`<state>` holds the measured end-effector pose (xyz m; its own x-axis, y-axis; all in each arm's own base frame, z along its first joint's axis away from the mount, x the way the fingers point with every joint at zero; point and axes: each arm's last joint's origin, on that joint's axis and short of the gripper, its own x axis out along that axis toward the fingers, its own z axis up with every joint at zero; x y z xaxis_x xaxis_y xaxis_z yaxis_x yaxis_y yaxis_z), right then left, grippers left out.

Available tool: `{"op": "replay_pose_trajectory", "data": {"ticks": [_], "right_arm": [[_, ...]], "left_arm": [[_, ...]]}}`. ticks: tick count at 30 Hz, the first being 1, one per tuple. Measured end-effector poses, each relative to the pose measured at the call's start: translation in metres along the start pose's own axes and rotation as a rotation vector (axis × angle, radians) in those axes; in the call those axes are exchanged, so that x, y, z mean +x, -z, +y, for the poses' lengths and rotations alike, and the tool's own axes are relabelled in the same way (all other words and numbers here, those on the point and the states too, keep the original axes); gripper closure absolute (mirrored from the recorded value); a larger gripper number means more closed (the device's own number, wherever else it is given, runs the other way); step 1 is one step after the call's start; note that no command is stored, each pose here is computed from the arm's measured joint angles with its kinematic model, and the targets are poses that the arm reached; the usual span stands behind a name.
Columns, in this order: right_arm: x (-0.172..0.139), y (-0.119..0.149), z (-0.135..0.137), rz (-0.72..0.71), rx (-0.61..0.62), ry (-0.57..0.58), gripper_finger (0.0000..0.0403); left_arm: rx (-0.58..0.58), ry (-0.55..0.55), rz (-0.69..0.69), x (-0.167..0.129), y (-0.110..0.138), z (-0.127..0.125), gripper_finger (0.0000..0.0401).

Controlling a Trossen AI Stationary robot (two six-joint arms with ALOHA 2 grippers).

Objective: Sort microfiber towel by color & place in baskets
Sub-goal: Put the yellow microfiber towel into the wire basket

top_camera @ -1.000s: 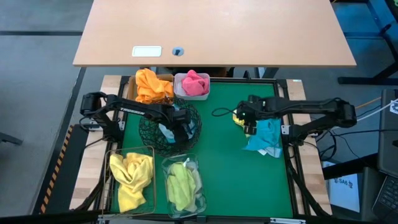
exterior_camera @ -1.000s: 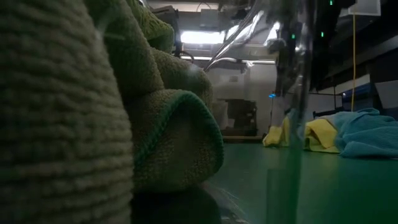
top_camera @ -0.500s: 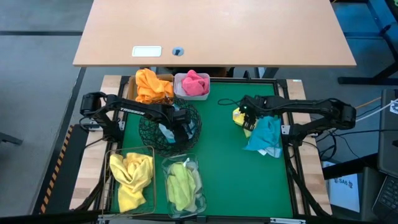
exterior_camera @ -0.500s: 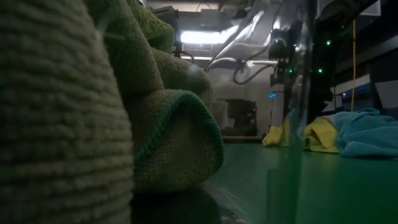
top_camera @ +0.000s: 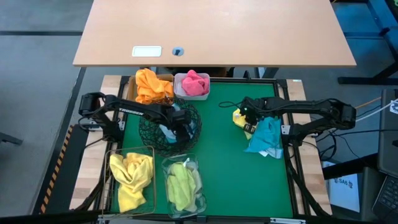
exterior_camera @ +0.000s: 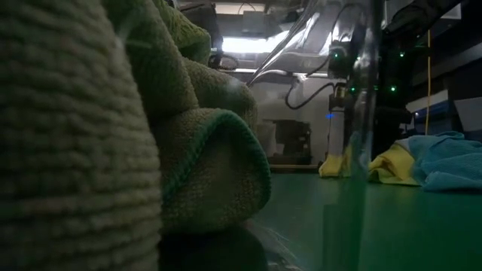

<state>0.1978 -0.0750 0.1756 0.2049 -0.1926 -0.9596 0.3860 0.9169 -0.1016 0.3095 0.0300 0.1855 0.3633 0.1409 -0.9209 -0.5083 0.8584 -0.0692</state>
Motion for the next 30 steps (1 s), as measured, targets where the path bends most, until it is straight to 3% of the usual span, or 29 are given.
{"op": "replay_pose_trajectory", "data": {"ticks": [2,4,8,18,30], "right_arm": [[0.000,0.000,0.000,0.000,-0.001,0.000,0.0369],[-0.001,-0.001,0.000,-0.004,-0.004,0.000,0.0391],[-0.005,-0.005,0.001,-0.016,-0.003,-0.046,0.0381],[-0.036,-0.036,0.002,-0.153,-0.009,-0.188,0.0399],[-0.102,-0.079,0.002,-0.402,-0.065,-0.389,0.0401]], "left_arm": [[0.002,0.010,-0.014,-0.005,0.000,-0.002,0.0274],[0.004,0.024,-0.035,-0.012,0.000,-0.004,0.0274],[-0.017,0.059,-0.087,-0.029,0.001,-0.007,0.0274],[-0.014,0.156,-0.227,-0.063,0.000,-0.017,0.0274],[0.010,0.284,-0.491,-0.078,-0.020,-0.031,0.0274]]}}
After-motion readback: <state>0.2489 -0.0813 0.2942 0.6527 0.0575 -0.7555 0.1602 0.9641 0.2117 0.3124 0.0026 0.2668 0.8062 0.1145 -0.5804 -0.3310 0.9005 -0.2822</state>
